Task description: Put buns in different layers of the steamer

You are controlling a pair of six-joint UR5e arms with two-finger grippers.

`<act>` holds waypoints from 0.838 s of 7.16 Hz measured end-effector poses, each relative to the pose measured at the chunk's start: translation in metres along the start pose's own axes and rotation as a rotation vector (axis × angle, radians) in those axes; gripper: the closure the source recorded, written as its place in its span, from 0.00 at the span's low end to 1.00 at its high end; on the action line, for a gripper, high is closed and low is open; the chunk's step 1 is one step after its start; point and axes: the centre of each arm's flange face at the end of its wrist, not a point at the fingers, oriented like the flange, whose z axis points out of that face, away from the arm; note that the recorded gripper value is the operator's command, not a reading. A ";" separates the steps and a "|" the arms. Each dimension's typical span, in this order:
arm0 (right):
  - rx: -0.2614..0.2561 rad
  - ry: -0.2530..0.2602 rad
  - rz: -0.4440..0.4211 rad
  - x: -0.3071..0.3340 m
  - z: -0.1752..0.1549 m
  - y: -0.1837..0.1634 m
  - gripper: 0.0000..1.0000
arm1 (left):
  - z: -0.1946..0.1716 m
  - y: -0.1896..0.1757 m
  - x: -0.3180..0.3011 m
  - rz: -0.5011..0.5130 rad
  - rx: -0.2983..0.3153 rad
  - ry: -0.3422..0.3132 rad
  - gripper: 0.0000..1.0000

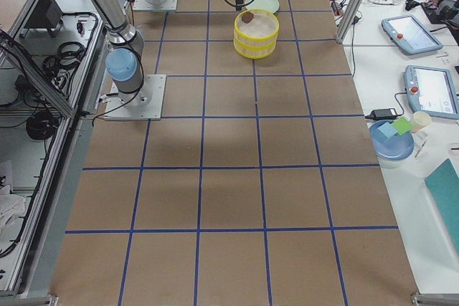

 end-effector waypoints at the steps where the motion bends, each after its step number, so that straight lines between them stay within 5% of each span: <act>1: 0.000 -0.002 0.001 0.000 0.000 0.000 0.00 | 0.000 -0.001 -0.003 -0.002 0.002 -0.015 0.00; 6: 0.004 -0.005 0.006 -0.001 -0.002 0.000 0.00 | 0.002 -0.002 -0.006 -0.005 0.000 -0.039 0.00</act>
